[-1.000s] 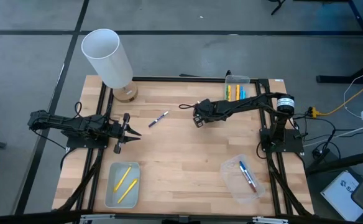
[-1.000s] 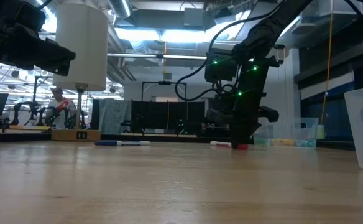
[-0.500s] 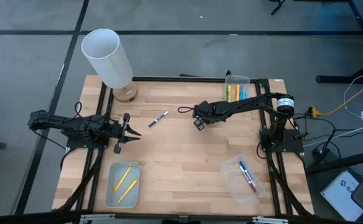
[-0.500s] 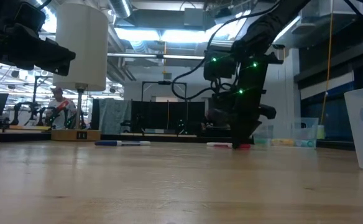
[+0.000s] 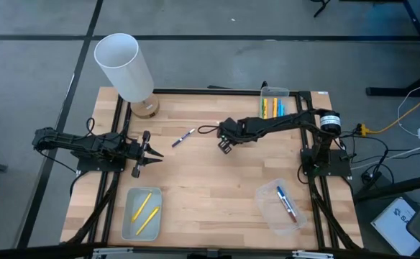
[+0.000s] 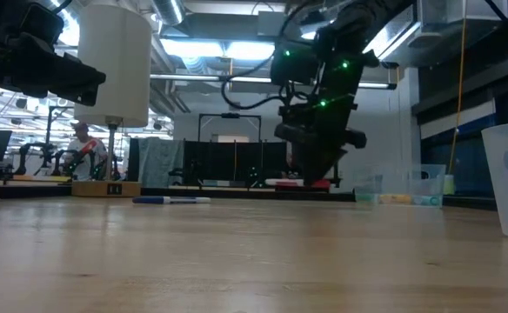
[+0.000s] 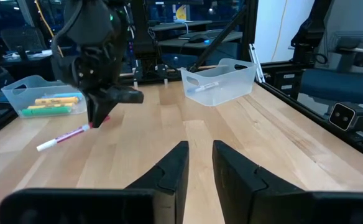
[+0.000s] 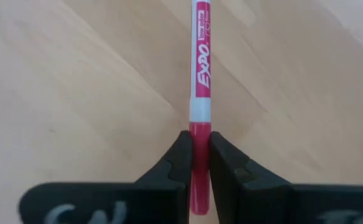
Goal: Pick & Place Markers
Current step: Put the pink marker pen into the bottom transparent bin
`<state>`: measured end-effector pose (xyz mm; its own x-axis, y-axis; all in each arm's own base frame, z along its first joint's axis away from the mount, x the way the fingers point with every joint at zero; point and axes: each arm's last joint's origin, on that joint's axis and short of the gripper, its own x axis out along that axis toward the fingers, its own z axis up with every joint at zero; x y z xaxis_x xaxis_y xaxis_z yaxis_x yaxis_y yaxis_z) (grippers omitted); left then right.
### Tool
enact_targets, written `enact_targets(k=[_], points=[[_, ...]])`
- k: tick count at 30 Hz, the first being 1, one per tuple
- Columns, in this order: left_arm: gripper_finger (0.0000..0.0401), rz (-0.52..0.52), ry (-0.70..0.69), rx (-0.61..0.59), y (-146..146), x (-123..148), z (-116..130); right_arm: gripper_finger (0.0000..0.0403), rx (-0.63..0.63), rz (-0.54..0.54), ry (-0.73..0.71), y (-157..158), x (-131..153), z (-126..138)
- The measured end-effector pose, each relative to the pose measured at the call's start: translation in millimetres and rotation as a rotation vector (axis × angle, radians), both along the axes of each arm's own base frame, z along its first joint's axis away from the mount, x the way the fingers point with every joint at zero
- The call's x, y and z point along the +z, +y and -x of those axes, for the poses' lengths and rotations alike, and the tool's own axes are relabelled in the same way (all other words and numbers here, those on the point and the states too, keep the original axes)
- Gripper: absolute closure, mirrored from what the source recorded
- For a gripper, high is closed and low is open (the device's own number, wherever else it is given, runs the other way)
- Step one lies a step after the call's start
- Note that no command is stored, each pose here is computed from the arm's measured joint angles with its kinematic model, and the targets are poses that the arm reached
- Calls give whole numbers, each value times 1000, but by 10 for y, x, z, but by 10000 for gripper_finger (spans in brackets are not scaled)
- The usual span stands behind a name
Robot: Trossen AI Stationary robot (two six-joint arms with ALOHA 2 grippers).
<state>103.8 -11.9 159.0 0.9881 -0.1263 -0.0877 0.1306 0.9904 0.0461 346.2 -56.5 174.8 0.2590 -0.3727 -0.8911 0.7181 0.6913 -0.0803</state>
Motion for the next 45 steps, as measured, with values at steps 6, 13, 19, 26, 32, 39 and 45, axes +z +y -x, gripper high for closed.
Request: enact_targets(k=[6,13,19,26,32,39,45], points=[[333,0,0,0,0,1,0,367,34,6,-30,118,72,-64],[334,0,0,0,0,1,0,367,69,14,-87,244,174,-83],[331,0,-1,0,0,2,0,367,112,15,-116,397,339,-25],[335,0,0,0,0,1,0,367,165,13,-135,568,497,59],[331,0,-1,0,0,1,0,367,233,8,-171,790,653,146],[335,0,0,0,0,1,0,367,322,-26,-182,1071,743,247],[333,0,-1,0,0,1,0,367,375,-66,-213,1277,832,337]])
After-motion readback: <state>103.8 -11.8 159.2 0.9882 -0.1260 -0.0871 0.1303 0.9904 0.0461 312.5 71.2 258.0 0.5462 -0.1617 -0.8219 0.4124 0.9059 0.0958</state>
